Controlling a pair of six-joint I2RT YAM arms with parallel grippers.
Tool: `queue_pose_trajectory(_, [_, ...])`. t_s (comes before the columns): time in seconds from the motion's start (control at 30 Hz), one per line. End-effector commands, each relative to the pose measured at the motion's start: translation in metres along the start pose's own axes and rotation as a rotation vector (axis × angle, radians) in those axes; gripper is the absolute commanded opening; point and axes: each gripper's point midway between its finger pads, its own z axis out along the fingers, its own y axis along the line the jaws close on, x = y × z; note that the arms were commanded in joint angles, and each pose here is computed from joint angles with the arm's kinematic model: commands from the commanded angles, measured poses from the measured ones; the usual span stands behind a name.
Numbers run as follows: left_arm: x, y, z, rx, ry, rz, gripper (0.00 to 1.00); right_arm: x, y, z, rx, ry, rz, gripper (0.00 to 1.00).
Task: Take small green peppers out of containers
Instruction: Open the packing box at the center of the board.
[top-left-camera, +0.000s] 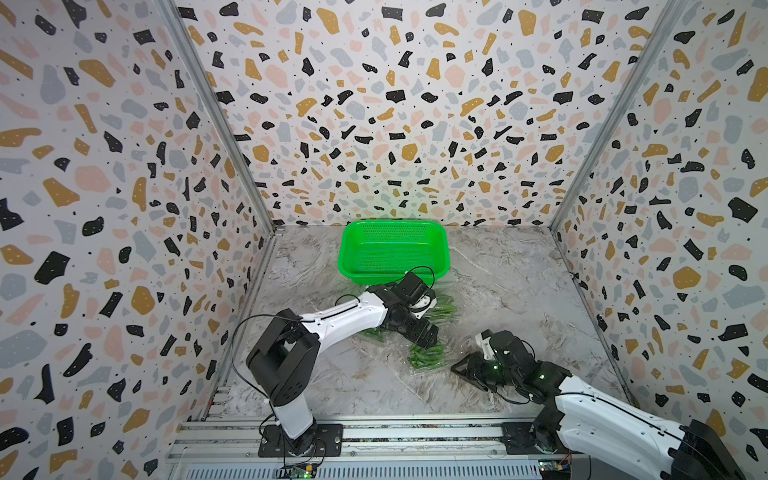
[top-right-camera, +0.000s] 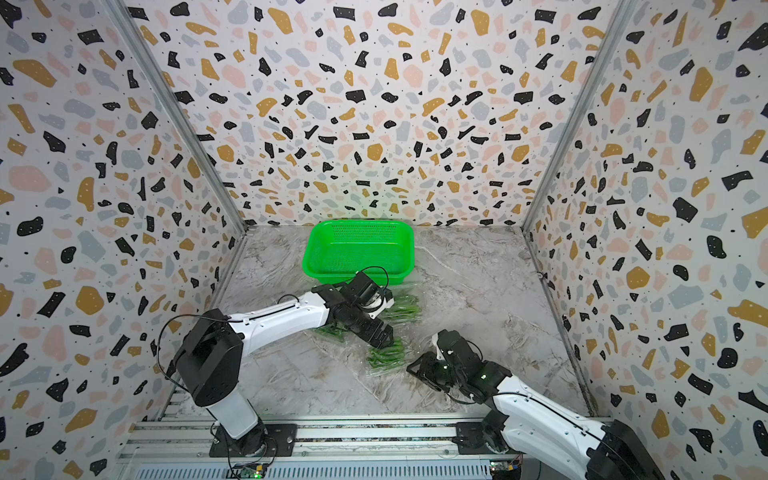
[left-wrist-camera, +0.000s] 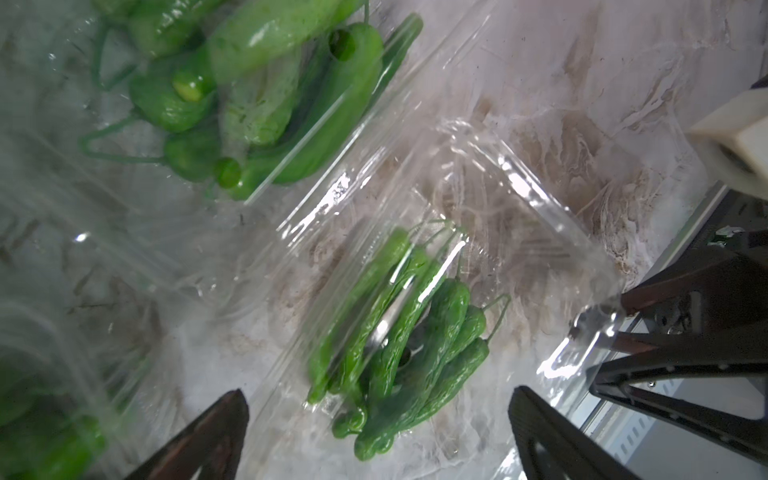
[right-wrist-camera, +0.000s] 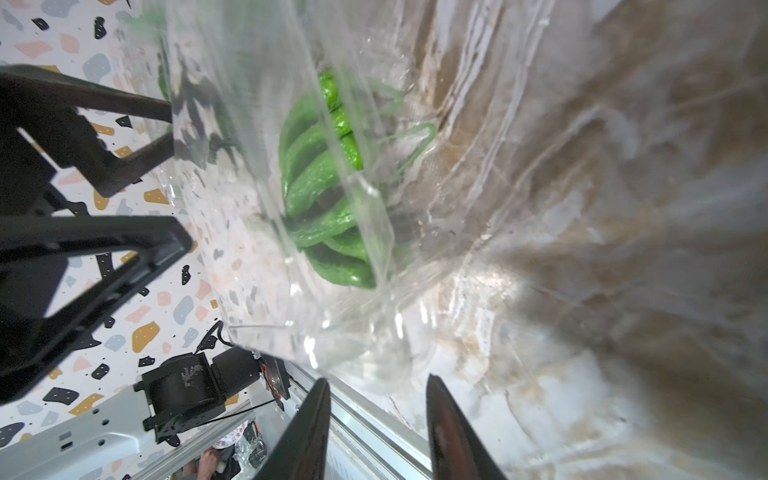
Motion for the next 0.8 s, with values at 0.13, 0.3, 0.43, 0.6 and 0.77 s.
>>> queue_pose_trajectory(0.13, [0.007, -0.007, -0.001, 0.025, -0.002, -0.021, 0.99, -0.011, 0.009, -0.004, -0.06, -0.076, 0.039, 0.38])
queue_pose_trajectory(0.3, [0.014, -0.009, -0.001, 0.027, 0.005, -0.026, 0.99, -0.015, 0.002, -0.002, -0.048, -0.102, 0.065, 0.37])
queue_pose_trajectory(0.43, [0.021, -0.01, -0.002, 0.032, 0.009, -0.038, 0.99, -0.018, 0.0, -0.001, -0.053, -0.124, 0.075, 0.37])
queue_pose_trajectory(0.6, [0.029, -0.016, -0.005, 0.054, 0.011, -0.062, 0.99, -0.025, 0.011, -0.002, -0.09, -0.15, 0.052, 0.39])
queue_pose_trajectory(0.77, [0.041, -0.017, -0.019, 0.004, 0.015, -0.06, 0.99, -0.018, 0.004, 0.003, -0.02, -0.092, 0.023, 0.51])
